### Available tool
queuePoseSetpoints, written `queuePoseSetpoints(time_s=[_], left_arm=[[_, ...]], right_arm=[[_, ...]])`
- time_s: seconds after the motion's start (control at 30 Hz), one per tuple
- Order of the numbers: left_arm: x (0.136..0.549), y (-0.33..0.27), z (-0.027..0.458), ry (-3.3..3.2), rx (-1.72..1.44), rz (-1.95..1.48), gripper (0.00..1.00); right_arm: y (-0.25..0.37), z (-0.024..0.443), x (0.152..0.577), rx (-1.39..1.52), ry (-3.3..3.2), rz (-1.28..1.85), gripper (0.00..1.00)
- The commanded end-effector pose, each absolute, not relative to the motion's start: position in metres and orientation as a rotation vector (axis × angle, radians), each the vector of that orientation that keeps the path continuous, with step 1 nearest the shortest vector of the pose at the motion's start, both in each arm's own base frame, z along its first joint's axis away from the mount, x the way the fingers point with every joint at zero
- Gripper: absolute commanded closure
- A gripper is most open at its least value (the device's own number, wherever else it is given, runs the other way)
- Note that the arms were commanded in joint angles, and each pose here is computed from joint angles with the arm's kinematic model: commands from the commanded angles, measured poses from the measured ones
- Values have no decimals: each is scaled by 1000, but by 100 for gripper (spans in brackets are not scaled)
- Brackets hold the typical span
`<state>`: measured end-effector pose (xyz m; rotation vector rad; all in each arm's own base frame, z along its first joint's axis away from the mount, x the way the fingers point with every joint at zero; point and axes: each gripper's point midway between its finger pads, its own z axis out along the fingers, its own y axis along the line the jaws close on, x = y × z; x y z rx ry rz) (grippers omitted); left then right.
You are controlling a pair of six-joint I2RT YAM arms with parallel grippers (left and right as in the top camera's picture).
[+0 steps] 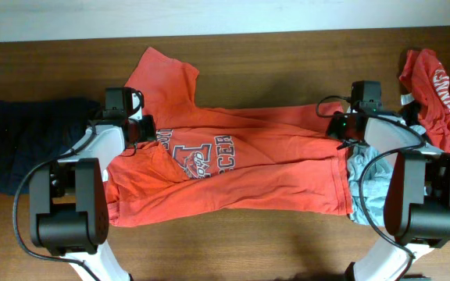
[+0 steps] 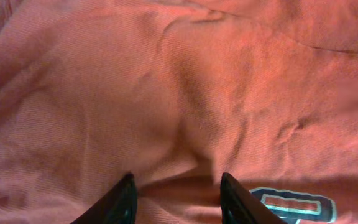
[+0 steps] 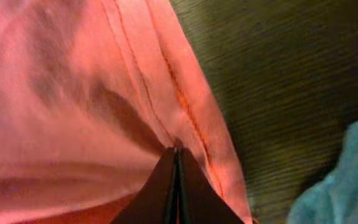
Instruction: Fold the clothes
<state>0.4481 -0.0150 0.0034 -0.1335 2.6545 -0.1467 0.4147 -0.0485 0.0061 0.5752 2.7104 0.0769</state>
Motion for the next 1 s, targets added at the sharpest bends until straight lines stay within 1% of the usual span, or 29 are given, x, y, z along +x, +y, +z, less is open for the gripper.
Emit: queuePoseSetpoints(time_s=[0.0, 0.07, 0.2, 0.27, 0.3, 0.33, 0.37, 0.4, 0.47, 0.5, 0.53, 0.63, 0.67, 0.77, 0.87, 0.97], left_arm=[[432, -8, -27, 2750, -157, -141, 56], [434, -7, -22, 2759, -159, -140, 56], [448, -8, 2, 2730, -154, -149, 56], [458, -9, 25, 2701, -147, -158, 47], [461, -9, 33, 2691, -146, -158, 42], [467, -12, 47, 2674, -138, -179, 36], [472, -14, 56, 2661, -132, -199, 34], [480, -18, 71, 2642, -120, -235, 30], [490, -24, 89, 2608, -85, -269, 25], [496, -26, 100, 2584, -75, -287, 23], [507, -27, 120, 2543, -65, -295, 20], [524, -26, 146, 2469, -21, -276, 17], [528, -25, 150, 2454, -11, -266, 16], [543, -24, 154, 2399, 25, -238, 13], [560, -22, 140, 2366, 41, -226, 13], [575, -23, 106, 2372, 40, -228, 13]], right_arm=[[-31, 55, 438, 419, 2626, 240, 91], [-22, 80, 444, 380, 2589, 306, 88], [-16, 100, 448, 358, 2565, 359, 84], [-11, 102, 449, 346, 2560, 400, 83], [-9, 103, 449, 341, 2560, 414, 81], [-4, 104, 449, 331, 2558, 451, 78], [-2, 105, 448, 326, 2558, 471, 76], [3, 106, 448, 316, 2556, 505, 71], [6, 108, 448, 308, 2554, 535, 63], [7, 108, 448, 305, 2553, 543, 60], [8, 109, 449, 303, 2550, 546, 56], [7, 112, 452, 296, 2533, 542, 44], [7, 113, 454, 292, 2524, 540, 40], [5, 117, 464, 277, 2484, 529, 32], [4, 115, 469, 273, 2472, 523, 30], [4, 105, 466, 285, 2502, 528, 30]])
